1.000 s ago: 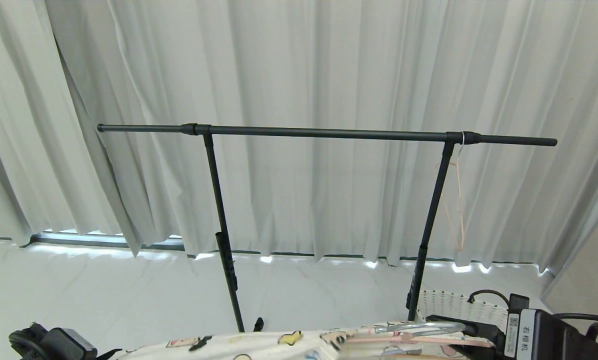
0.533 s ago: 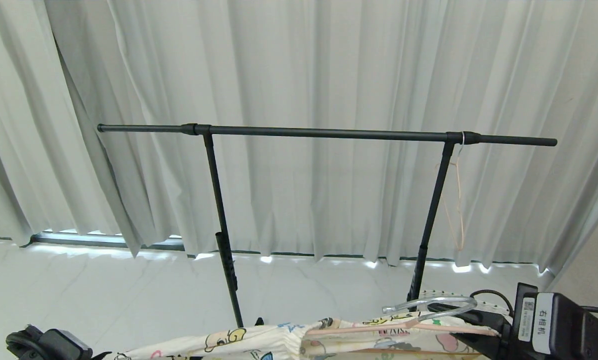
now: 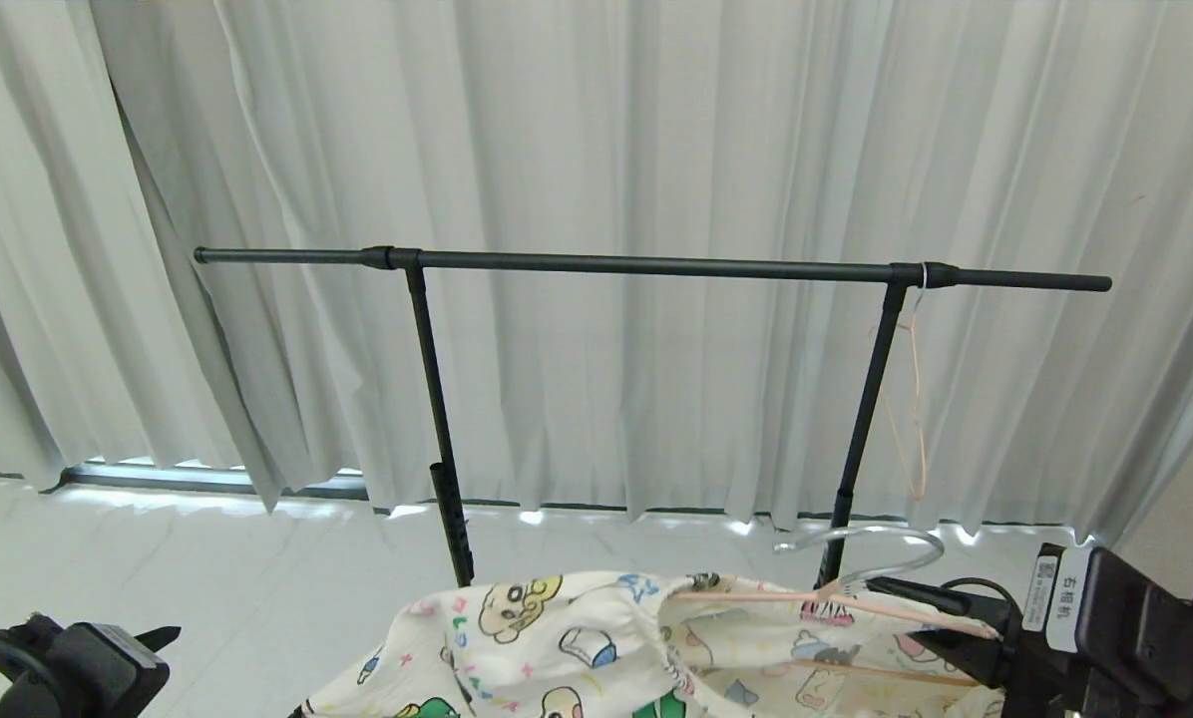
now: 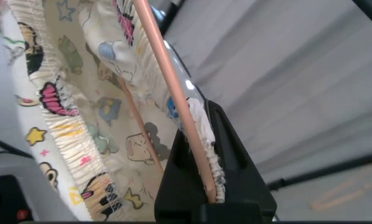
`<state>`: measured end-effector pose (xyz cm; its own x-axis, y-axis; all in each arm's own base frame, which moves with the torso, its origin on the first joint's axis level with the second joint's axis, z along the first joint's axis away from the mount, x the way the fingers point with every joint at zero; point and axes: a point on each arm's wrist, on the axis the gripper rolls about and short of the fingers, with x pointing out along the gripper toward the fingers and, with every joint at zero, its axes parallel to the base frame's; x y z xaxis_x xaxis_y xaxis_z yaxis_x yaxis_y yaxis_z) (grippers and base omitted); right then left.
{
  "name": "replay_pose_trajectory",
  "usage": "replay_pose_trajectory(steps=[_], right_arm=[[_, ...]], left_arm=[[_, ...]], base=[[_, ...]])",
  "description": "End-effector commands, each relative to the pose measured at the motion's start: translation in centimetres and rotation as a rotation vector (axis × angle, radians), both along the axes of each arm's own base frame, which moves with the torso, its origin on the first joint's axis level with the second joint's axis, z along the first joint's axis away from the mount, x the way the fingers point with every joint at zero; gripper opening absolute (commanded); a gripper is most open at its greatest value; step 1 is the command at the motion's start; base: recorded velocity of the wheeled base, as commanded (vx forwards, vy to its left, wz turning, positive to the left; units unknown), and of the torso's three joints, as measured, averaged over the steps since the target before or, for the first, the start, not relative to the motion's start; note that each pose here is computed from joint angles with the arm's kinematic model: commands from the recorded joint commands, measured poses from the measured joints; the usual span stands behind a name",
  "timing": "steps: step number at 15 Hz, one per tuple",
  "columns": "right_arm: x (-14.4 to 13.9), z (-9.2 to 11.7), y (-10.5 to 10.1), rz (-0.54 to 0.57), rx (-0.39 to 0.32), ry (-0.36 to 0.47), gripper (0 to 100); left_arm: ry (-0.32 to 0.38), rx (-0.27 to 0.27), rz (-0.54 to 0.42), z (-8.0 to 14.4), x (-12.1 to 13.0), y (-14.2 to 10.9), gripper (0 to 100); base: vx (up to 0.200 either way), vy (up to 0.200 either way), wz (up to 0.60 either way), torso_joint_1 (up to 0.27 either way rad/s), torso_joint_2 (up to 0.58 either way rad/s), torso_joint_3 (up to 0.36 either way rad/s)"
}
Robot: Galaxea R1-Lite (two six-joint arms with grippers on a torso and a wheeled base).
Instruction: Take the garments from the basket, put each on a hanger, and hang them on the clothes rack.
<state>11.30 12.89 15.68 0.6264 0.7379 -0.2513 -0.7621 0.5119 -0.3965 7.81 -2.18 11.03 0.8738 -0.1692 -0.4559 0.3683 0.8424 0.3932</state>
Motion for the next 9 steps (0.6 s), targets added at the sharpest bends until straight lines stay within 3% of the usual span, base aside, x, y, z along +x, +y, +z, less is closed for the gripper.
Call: replay_pose_trajectory(steps=[1, 4, 7, 9], right_arm=[[1.0, -0.1, -0.9, -0.103, 0.002, 0.012, 0], [2.5, -0.6, -2.2, -0.334, 0.024, 0.073, 0], [3.4, -0.7, -2.4, -0.493, 0.093, 0.136, 0], [4.1, -1.2, -3.3, -0.612, 0.053, 0.146, 0]], left_arm=[[-0.044, -0.051, -0.025, 1.3, 0.5, -0.2, 100], [-0.104, -0.135, -0.038, 3.9, 1.8, -0.7, 100], [-0.113, -0.137, -0.041, 4.8, 2.7, -1.0, 100], [-0.126, -0.136, -0.058, 5.3, 3.0, -1.3, 100]], base=[[0.000, 0.000, 0.00, 0.000, 0.00, 0.000], [0.000, 0.000, 0.00, 0.000, 0.00, 0.000], [0.000, 0.000, 0.00, 0.000, 0.00, 0.000], [0.000, 0.000, 0.00, 0.000, 0.00, 0.000]])
